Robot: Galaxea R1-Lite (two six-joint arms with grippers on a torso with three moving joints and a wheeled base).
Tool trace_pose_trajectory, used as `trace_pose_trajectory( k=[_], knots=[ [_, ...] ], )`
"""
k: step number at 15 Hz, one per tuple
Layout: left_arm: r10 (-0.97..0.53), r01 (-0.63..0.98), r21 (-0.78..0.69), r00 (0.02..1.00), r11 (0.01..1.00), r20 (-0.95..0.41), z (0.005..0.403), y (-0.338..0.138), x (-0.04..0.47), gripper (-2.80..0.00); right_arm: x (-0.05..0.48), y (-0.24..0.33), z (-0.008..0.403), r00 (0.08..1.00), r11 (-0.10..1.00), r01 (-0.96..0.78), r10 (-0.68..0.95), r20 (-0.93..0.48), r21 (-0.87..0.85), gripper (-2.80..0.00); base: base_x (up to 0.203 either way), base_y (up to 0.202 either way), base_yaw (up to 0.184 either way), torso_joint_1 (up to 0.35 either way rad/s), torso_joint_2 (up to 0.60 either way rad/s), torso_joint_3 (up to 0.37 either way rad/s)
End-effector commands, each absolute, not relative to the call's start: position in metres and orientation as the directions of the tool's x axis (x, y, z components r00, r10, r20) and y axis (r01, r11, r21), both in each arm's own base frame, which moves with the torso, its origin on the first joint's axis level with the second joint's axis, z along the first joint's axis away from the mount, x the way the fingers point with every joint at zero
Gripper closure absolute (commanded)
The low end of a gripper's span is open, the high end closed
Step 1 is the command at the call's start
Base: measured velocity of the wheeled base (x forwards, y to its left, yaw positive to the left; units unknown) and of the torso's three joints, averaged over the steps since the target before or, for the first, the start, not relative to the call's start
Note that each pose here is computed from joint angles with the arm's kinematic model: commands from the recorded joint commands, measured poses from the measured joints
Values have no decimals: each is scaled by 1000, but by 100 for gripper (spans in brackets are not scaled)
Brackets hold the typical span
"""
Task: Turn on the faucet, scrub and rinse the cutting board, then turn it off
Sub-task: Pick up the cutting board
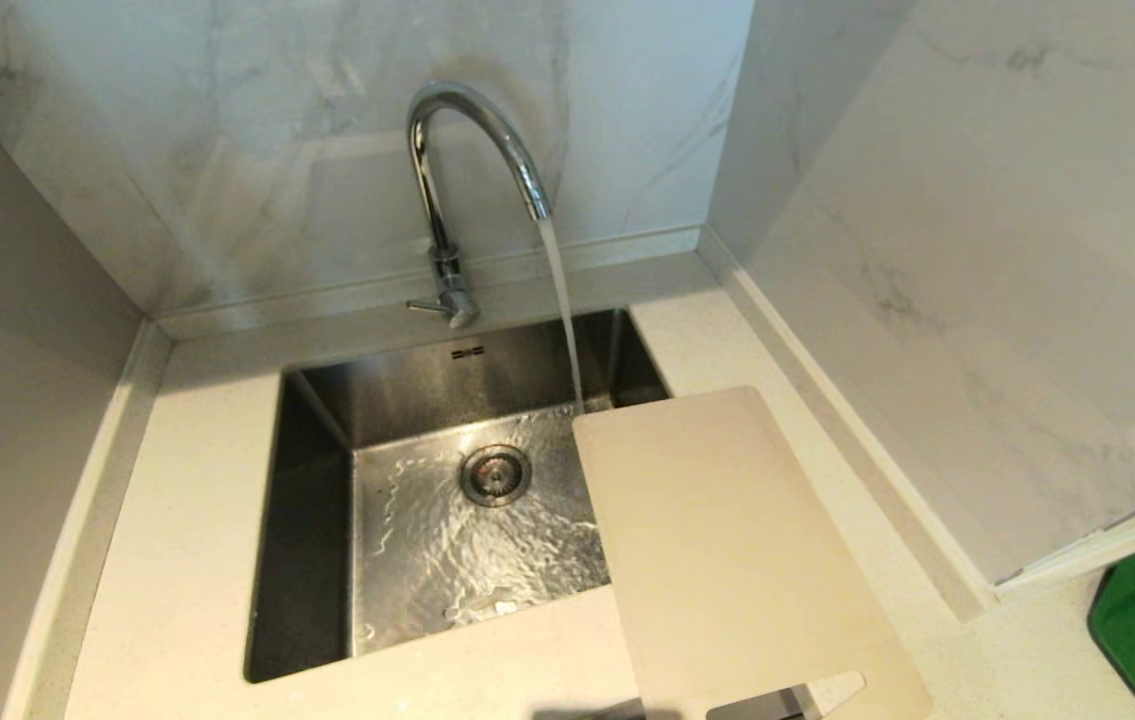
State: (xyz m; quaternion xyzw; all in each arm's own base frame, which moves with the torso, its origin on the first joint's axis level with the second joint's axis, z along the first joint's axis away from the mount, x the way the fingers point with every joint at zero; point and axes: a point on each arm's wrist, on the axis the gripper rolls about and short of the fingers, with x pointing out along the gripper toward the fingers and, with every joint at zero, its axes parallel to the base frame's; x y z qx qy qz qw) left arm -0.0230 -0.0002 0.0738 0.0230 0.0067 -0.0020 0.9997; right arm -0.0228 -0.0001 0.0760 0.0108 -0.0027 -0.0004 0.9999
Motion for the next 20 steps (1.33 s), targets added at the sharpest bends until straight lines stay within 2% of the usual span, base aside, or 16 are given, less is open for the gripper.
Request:
trace_pose_trajectory(
  k=[1, 15, 17, 20],
  knots=[
    [-1, 1, 10, 1000, 1000, -17, 73, 0, -23, 0, -23, 0, 76, 1000, 1000, 0, 0, 6, 23, 0, 0, 0, 0, 0, 0, 0],
    [3, -3, -2, 1000, 1000, -12, 74, 0, -23, 0, -23, 0, 76, 1000, 1000, 0, 0, 1, 17, 0, 0, 0, 0, 0, 0, 0],
    [104, -104, 0, 994, 995, -12, 74, 2, -23, 0, -22, 0, 77, 1000, 1000, 0, 0, -19, -2, 0, 0, 0, 0, 0, 0, 0],
    [0, 0, -2, 1000, 1000, -12, 74, 0, -23, 0, -21, 0, 81, 1000, 1000, -7, 7, -26, -14, 0, 0, 0, 0, 0, 0, 0]
  ],
)
